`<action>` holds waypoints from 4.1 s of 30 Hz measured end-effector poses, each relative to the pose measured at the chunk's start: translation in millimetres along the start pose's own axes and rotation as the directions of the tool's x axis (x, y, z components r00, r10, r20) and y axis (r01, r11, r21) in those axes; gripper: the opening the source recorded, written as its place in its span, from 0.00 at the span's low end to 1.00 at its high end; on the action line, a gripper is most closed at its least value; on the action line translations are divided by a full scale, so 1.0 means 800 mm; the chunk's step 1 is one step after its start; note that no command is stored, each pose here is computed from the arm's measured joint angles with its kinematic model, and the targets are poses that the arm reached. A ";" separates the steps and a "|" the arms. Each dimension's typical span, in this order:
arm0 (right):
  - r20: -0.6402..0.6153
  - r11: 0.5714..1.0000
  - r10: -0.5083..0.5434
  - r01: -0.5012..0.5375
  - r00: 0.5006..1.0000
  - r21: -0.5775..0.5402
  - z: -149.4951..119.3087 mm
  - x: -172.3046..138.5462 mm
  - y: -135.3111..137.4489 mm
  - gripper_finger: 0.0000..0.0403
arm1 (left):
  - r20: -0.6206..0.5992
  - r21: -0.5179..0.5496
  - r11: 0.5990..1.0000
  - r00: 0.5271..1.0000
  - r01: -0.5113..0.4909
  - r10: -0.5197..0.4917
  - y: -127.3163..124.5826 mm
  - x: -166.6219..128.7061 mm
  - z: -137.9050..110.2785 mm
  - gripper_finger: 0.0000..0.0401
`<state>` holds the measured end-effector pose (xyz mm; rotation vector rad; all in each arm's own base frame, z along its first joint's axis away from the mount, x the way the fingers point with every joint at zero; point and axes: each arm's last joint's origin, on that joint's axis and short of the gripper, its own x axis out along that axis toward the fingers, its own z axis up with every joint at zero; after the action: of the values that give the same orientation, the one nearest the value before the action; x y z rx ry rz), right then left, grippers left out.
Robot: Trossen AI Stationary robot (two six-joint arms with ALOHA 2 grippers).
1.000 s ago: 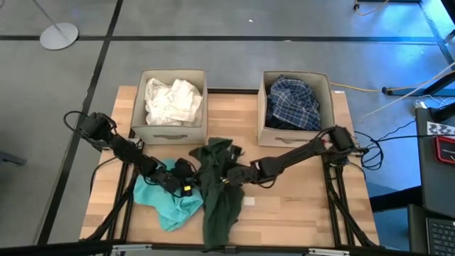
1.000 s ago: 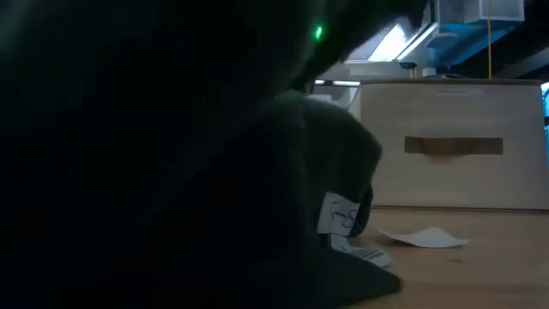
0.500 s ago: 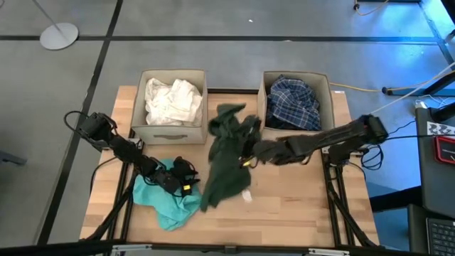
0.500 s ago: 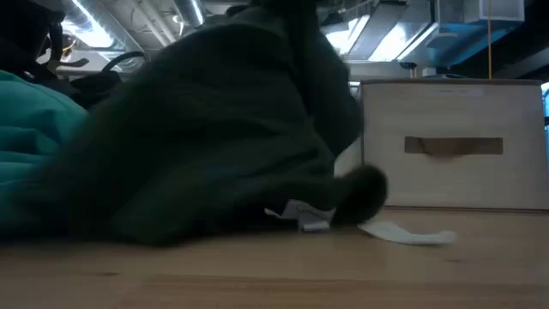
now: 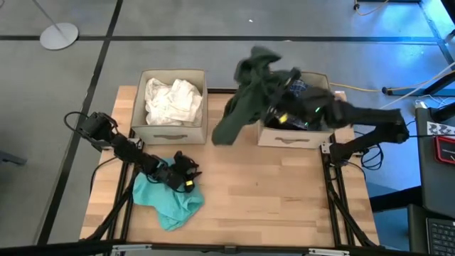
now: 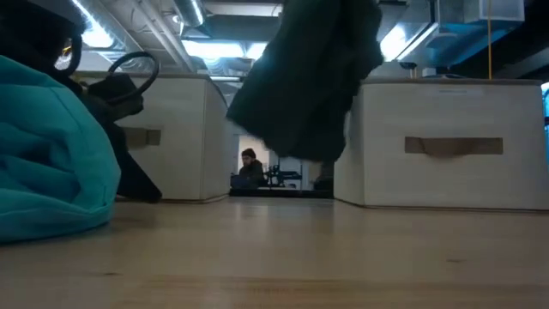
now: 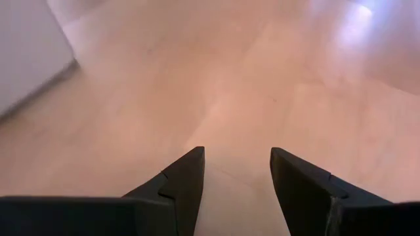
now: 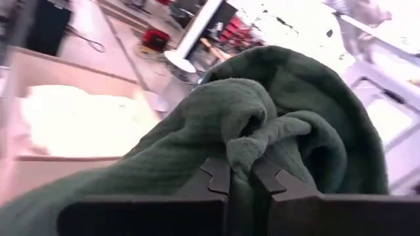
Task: Sort clothes
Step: Put the green jacket into the right brown bin
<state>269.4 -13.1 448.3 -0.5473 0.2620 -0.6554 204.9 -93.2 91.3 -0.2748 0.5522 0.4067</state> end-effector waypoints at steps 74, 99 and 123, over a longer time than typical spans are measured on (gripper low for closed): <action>-0.692 0.778 0.472 0.111 0.546 0.618 -0.400 0.013 -0.013 0.04 | 0.038 -0.051 0.994 0.995 -0.094 0.096 0.017 0.014 0.014 0.41; -0.744 0.796 0.487 0.117 0.458 0.594 -0.367 0.033 -0.038 0.19 | 0.044 -0.068 0.993 0.994 -0.097 0.100 0.016 0.013 0.014 0.41; -0.626 0.817 0.418 0.028 0.659 0.576 -0.197 0.019 -0.151 0.48 | 0.048 -0.061 0.993 0.993 -0.102 0.105 0.016 0.013 0.014 0.41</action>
<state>157.8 -165.3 383.9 0.3471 0.8646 -0.6631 212.2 -74.5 92.6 -0.2917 0.5064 0.5292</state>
